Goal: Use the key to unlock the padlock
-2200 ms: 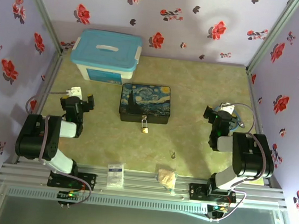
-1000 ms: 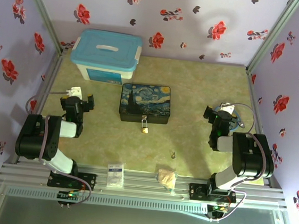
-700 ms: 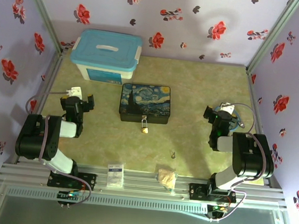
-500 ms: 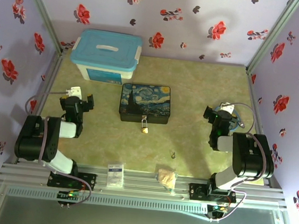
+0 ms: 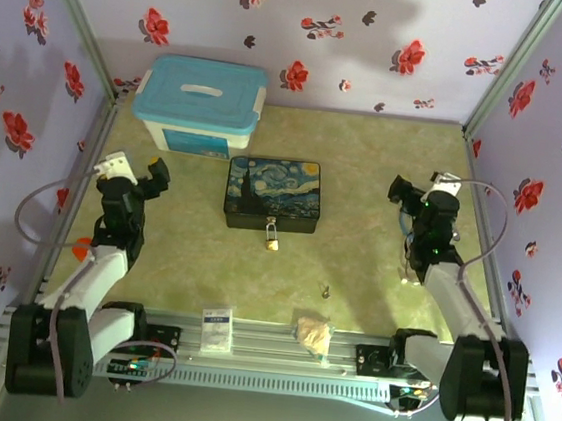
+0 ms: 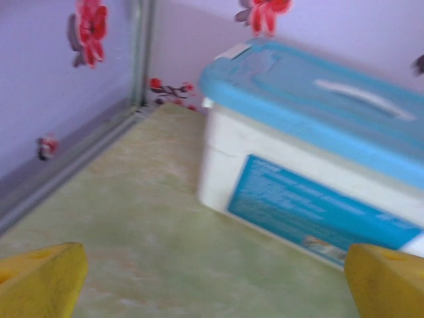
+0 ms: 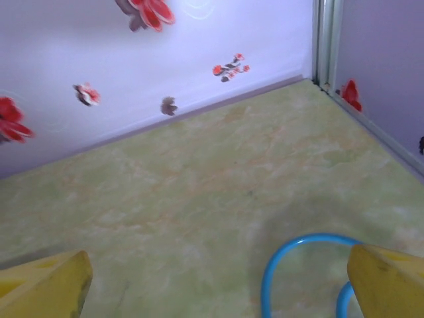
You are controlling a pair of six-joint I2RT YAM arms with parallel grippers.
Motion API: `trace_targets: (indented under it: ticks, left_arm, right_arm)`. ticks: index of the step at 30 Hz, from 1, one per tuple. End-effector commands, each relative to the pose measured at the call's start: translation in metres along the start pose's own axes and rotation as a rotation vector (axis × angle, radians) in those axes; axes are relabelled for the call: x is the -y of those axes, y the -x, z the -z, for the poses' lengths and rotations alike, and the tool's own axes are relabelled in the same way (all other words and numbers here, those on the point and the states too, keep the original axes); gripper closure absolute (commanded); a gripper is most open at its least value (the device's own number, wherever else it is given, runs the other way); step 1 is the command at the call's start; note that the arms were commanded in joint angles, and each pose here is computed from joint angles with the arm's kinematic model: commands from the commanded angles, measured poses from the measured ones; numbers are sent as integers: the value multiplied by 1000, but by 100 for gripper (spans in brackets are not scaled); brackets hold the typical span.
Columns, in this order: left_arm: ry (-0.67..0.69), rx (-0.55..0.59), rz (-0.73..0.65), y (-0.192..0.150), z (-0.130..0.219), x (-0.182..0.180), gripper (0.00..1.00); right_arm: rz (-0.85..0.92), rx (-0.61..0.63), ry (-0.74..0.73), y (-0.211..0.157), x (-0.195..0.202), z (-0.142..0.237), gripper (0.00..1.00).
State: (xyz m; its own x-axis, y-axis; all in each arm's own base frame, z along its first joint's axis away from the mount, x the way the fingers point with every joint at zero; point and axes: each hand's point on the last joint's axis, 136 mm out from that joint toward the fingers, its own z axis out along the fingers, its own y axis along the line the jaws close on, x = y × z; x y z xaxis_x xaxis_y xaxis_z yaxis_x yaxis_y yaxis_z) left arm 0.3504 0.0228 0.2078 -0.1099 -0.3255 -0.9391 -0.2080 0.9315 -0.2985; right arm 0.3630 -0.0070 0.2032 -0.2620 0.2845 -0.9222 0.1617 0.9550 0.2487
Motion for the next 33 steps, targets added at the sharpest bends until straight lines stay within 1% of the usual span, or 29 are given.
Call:
trace_targets:
  ticks: [1,2,4,5,7,9,11,14,16,19,22,24,27,29,31,33]
  left_arm:
    - [-188,-63,189,-5,18,30,0]
    - [-227,-71,217,-5,23,36,0]
    - [-269,-143,240,-7,32,51,0]
    - [-267,-202,219,-12,36,57,0]
    - [-292,-306,174,-21,47,77,0]
    - [-353,-350,150,-29,57,98,0]
    - [-409,-379,166,-38,66,116,0]
    - [-524,-420,178,-52,84,149,0]
    - [-602,-474,155,-60,99,174,0]
    - [-678,-523,122,-72,117,203,0]
    - [-734,-569,93,-85,135,226,0]
    - [-764,-598,69,-95,147,239,0]
    - [-770,-634,26,-112,161,253,0]
    - [-769,-653,25,-122,167,259,0]
    - [-769,-670,33,-130,171,264,0]
    - [-777,-679,40,-134,174,269,0]
  right_arm:
    - [-117,-70,108,-21,-13,22,1]
    - [-137,-84,148,-24,-20,27,1]
    - [-159,-160,221,-35,-33,40,2]
    - [-167,-201,237,-42,-36,44,3]
    - [-178,-295,222,-60,-36,51,4]
    - [-186,-383,217,-78,-38,56,6]
    - [-164,-467,224,-96,-45,63,9]
    - [-90,-578,220,-122,-57,77,13]
    - [-35,-635,230,-138,-67,90,16]
    - [26,-692,214,-159,-72,106,22]
    - [49,-740,223,-179,-79,119,34]
    - [81,-765,241,-191,-86,129,38]
    - [137,-783,231,-206,-92,138,42]
    - [152,-796,231,-215,-96,142,44]
    - [163,-810,233,-225,-101,144,53]
    - [178,-823,220,-233,-103,146,58]
